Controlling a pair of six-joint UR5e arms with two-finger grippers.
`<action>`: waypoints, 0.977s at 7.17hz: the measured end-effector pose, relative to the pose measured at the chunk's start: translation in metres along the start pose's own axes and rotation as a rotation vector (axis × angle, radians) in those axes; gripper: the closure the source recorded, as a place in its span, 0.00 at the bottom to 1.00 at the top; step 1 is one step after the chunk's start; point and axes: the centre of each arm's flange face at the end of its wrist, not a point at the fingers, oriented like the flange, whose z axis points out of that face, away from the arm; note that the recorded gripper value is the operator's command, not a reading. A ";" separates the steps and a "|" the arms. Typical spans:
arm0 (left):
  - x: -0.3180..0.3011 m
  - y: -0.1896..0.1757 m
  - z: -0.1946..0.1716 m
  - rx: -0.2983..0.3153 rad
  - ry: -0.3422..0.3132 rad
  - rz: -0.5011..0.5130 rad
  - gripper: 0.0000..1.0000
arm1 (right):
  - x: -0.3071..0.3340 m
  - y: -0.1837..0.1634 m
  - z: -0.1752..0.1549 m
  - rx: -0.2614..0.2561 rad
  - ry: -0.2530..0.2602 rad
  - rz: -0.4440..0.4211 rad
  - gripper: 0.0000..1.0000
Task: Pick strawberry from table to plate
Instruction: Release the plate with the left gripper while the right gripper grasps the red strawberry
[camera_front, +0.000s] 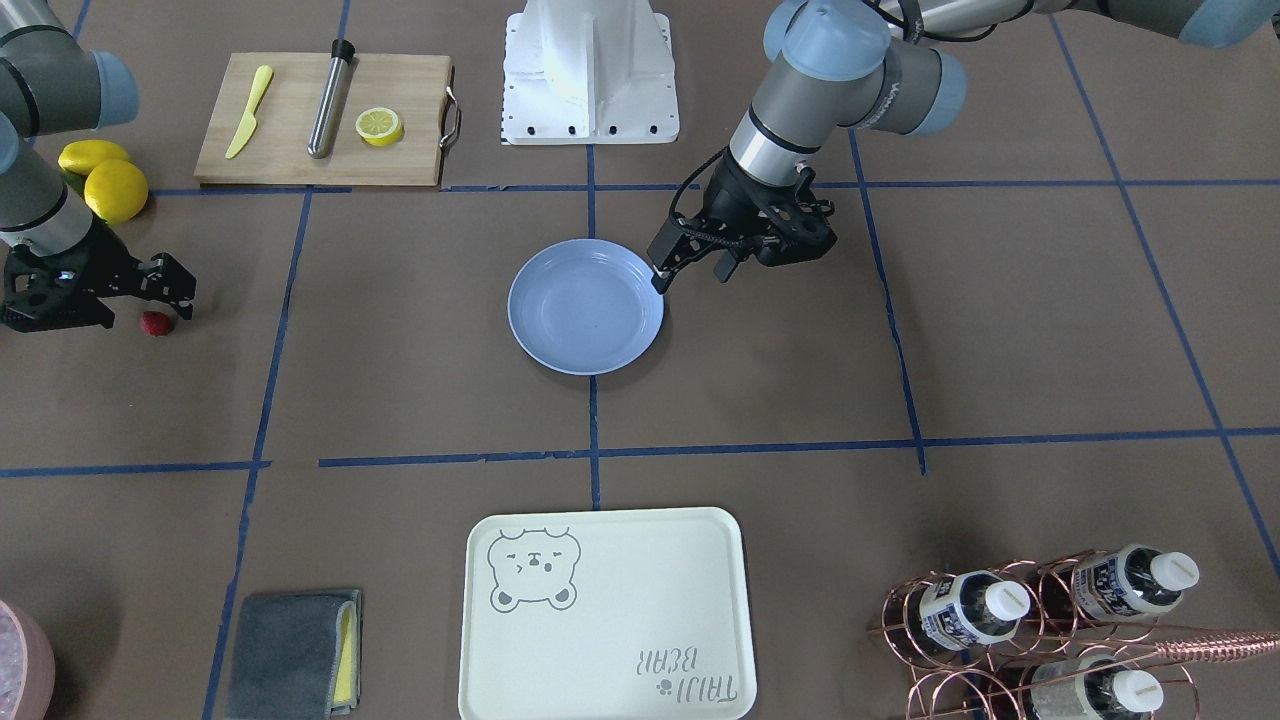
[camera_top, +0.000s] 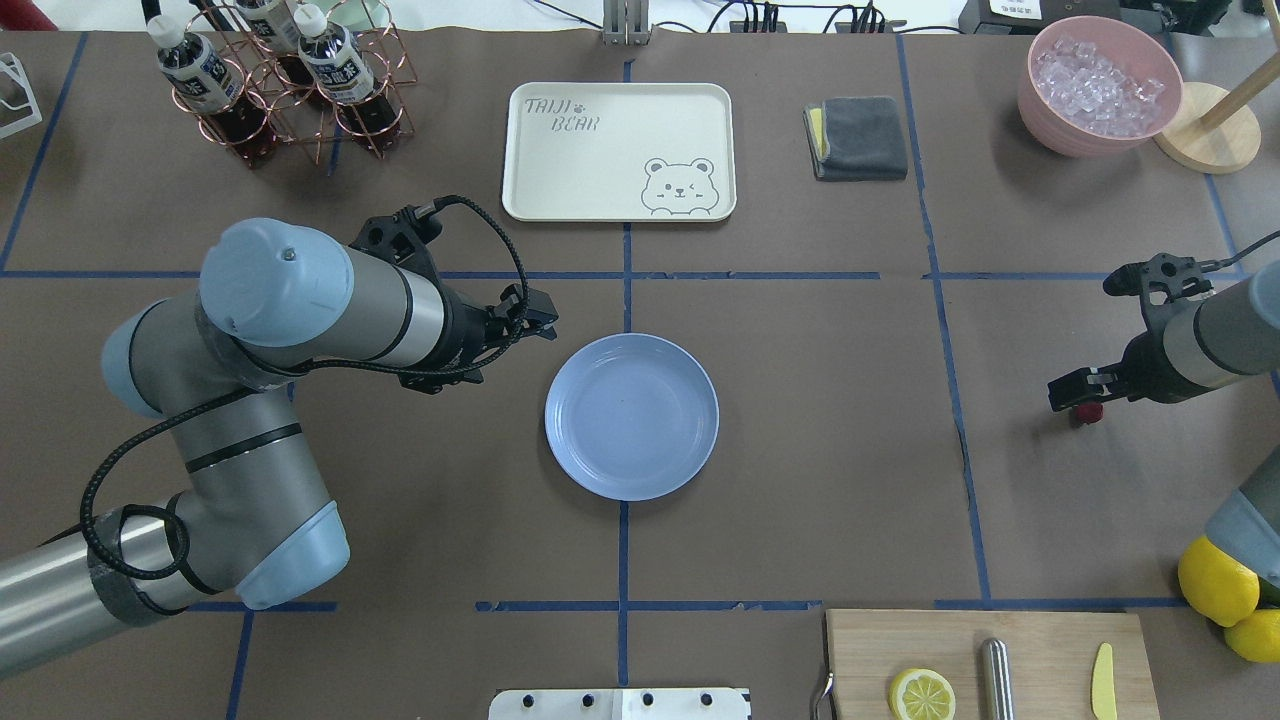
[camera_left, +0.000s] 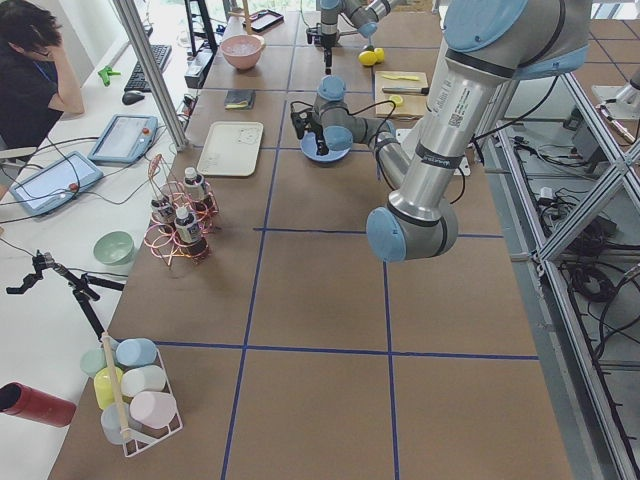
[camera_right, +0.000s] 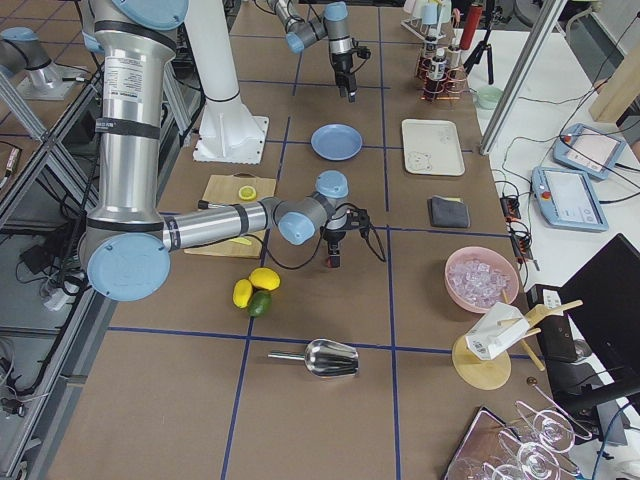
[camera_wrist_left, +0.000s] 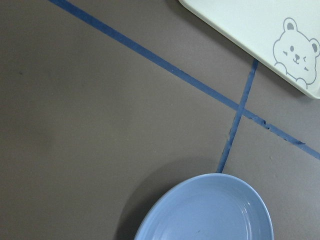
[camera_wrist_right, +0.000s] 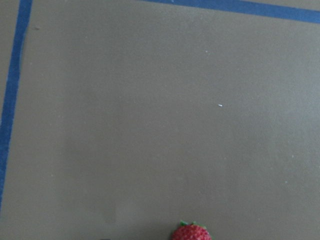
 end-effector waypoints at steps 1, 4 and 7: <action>0.000 -0.001 0.000 0.001 0.000 0.000 0.00 | 0.001 -0.002 0.005 -0.005 0.005 -0.002 0.38; -0.002 -0.003 -0.001 0.005 -0.002 -0.002 0.00 | 0.005 -0.002 0.012 -0.016 0.014 -0.001 0.96; -0.001 -0.008 -0.004 0.008 0.000 -0.005 0.00 | 0.002 -0.003 0.007 -0.008 0.002 -0.008 1.00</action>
